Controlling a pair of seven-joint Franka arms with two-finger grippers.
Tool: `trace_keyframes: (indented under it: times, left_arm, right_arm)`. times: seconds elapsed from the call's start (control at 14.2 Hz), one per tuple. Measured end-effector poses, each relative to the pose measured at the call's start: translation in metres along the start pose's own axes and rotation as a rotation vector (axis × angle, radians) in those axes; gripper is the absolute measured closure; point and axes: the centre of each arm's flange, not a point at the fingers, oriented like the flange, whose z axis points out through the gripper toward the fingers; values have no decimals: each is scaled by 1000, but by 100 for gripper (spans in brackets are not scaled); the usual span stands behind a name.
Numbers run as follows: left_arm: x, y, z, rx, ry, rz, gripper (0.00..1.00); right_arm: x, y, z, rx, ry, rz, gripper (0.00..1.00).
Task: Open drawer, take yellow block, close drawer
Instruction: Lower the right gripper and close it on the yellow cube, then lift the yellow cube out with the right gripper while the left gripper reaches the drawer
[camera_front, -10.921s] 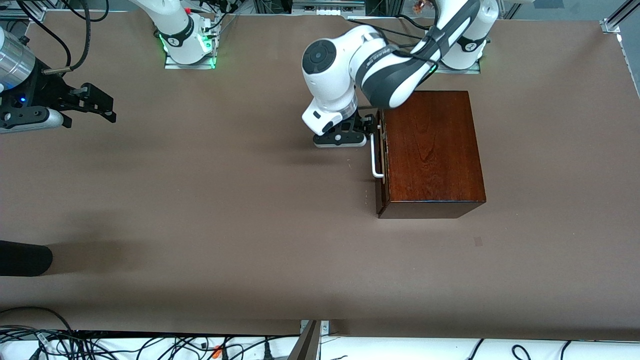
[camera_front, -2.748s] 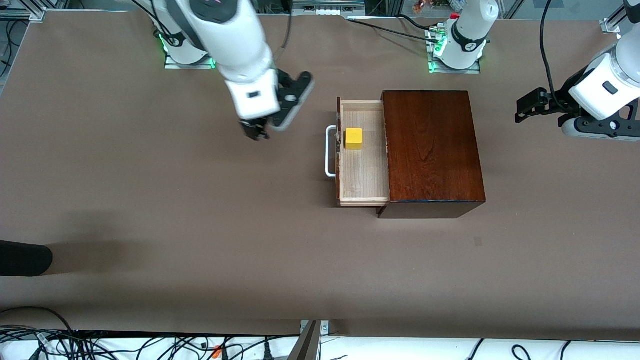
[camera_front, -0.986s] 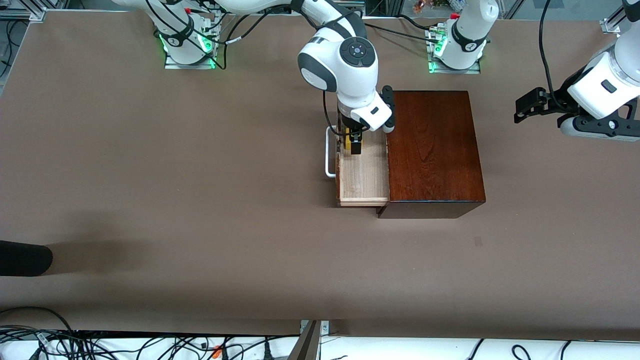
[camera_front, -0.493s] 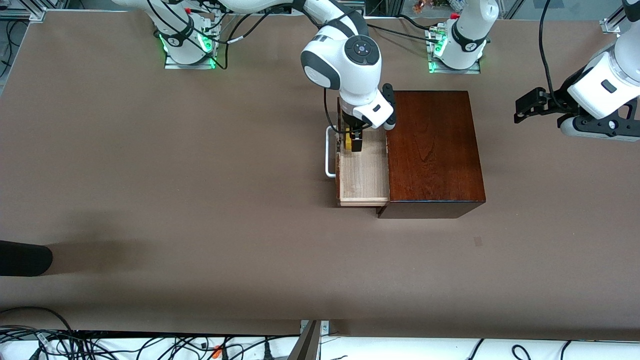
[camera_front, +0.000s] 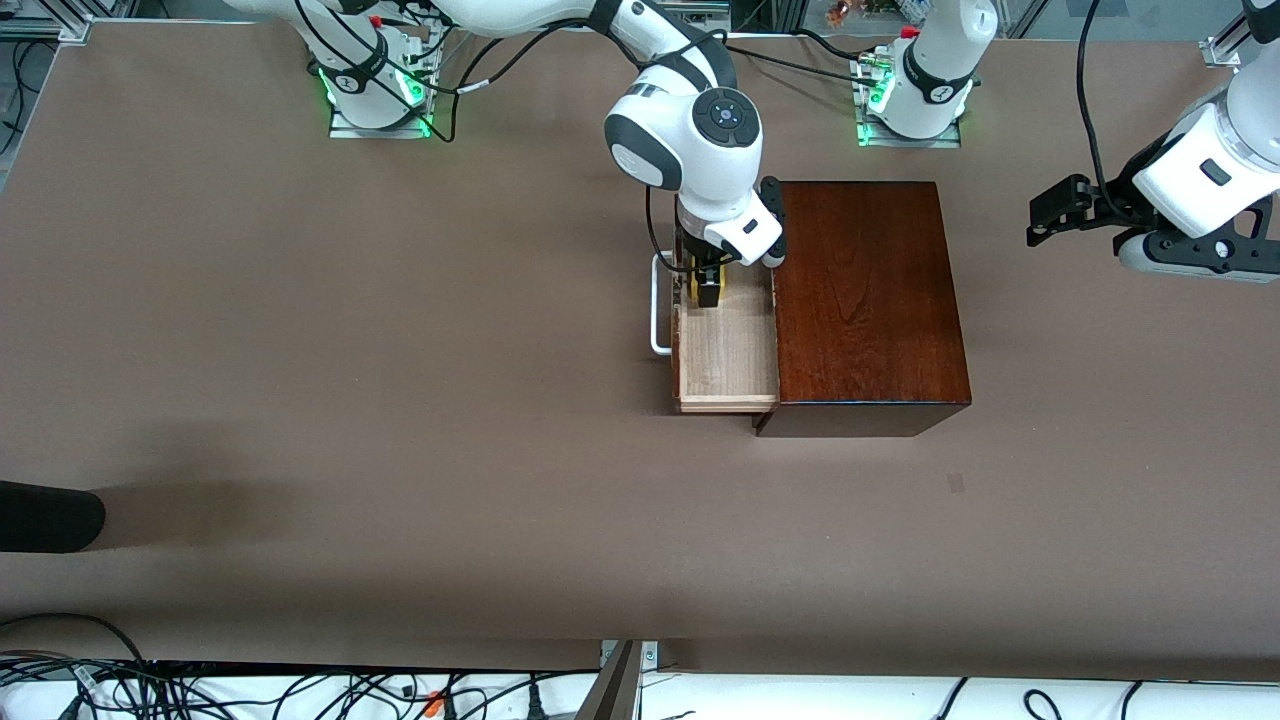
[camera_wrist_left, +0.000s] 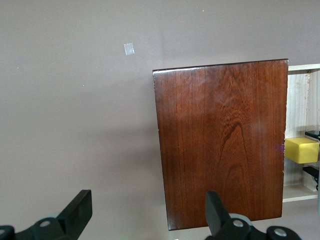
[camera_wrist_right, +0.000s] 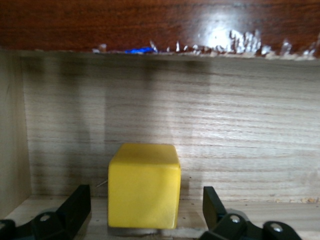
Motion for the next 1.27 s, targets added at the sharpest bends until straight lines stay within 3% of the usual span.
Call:
trace_keyframes:
  times: [0.07, 0.28, 0.35, 0.78, 1.06, 1.27]
  left_arm:
    - [0, 0, 0, 0, 0, 0, 0]
    - [0, 0, 0, 0, 0, 0, 0]
    - [0, 0, 0, 0, 0, 0, 0]
    - [0, 0, 0, 0, 0, 0, 0]
    - [0, 1, 0, 0, 0, 1, 0]
    - [0, 1, 0, 0, 0, 2, 0]
  right_arm:
    - [0, 0, 2, 1, -2, -1, 4]
    - [0, 0, 5, 1, -6, -2, 38]
    - [0, 0, 4, 0, -6, -2, 45]
    - [-3, 4, -4, 0, -16, 6, 45]
    - [-12, 20, -66, 9, -30, 43, 45]
    - [-40, 44, -115, 21, 3, 113, 45]
